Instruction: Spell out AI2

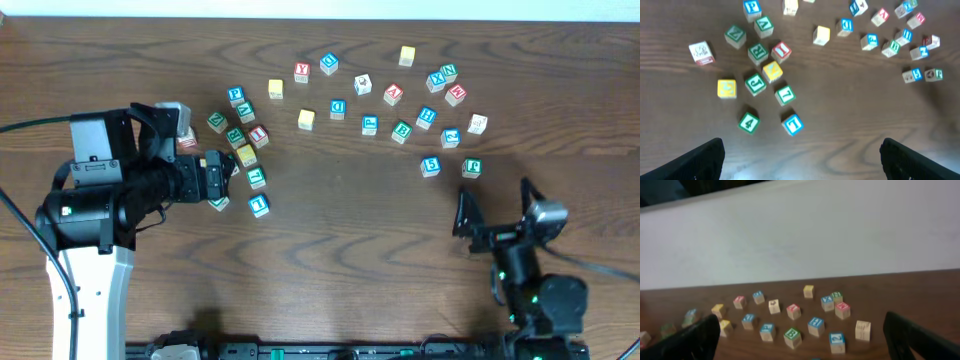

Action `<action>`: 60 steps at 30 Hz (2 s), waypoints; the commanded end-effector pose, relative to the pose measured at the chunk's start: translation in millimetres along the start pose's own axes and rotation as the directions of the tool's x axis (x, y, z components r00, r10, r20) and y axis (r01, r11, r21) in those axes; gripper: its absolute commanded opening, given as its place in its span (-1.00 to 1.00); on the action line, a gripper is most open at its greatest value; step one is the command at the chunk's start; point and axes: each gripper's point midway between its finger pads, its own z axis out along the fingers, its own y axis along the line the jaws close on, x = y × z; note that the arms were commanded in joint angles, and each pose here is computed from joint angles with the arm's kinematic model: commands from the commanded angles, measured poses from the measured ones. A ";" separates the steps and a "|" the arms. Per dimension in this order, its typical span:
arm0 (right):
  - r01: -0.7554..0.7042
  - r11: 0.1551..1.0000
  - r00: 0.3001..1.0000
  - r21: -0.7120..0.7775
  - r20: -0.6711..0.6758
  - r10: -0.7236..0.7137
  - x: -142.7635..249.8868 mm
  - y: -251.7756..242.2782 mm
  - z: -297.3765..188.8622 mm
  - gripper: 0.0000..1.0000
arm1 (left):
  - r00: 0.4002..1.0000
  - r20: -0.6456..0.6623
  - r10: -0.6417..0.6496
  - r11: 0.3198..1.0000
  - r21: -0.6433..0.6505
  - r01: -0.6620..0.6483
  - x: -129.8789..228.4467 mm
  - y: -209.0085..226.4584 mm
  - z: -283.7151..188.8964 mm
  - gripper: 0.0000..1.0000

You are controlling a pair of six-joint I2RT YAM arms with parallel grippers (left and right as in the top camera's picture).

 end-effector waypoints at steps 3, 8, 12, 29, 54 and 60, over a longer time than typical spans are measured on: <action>0.057 0.997 0.993 -0.046 -0.099 -0.061 -28.6 11.5 25.1 0.99 | 1.000 0.016 -0.016 0.999 -0.036 0.017 -15.7 -0.4 0.4 0.96; 0.051 0.996 0.964 -0.073 -0.257 -0.068 -44.7 17.1 54.3 0.98 | 0.999 -0.042 0.020 0.989 -0.145 -0.026 -22.8 -2.1 3.5 0.96; 0.023 0.997 0.930 -0.068 -0.364 -0.047 -56.0 18.9 71.2 0.99 | 0.998 -0.050 -0.037 0.974 -0.223 0.025 -33.4 -4.1 8.0 0.96; -0.037 0.999 0.762 0.001 -0.647 0.029 -52.0 3.7 100.5 0.99 | 0.974 -0.144 -0.175 0.961 -0.238 0.137 -35.3 -26.8 67.2 0.95; -0.066 0.998 0.679 0.020 -0.731 0.060 -30.6 5.6 81.3 0.99 | 0.876 0.024 -0.481 0.754 -0.498 0.428 -27.6 9.5 201.8 0.25; -0.068 0.997 0.670 0.022 -0.740 0.062 -28.4 5.9 79.0 0.99 | 0.883 0.004 -0.469 0.758 -0.511 0.405 -20.6 16.1 228.1 0.20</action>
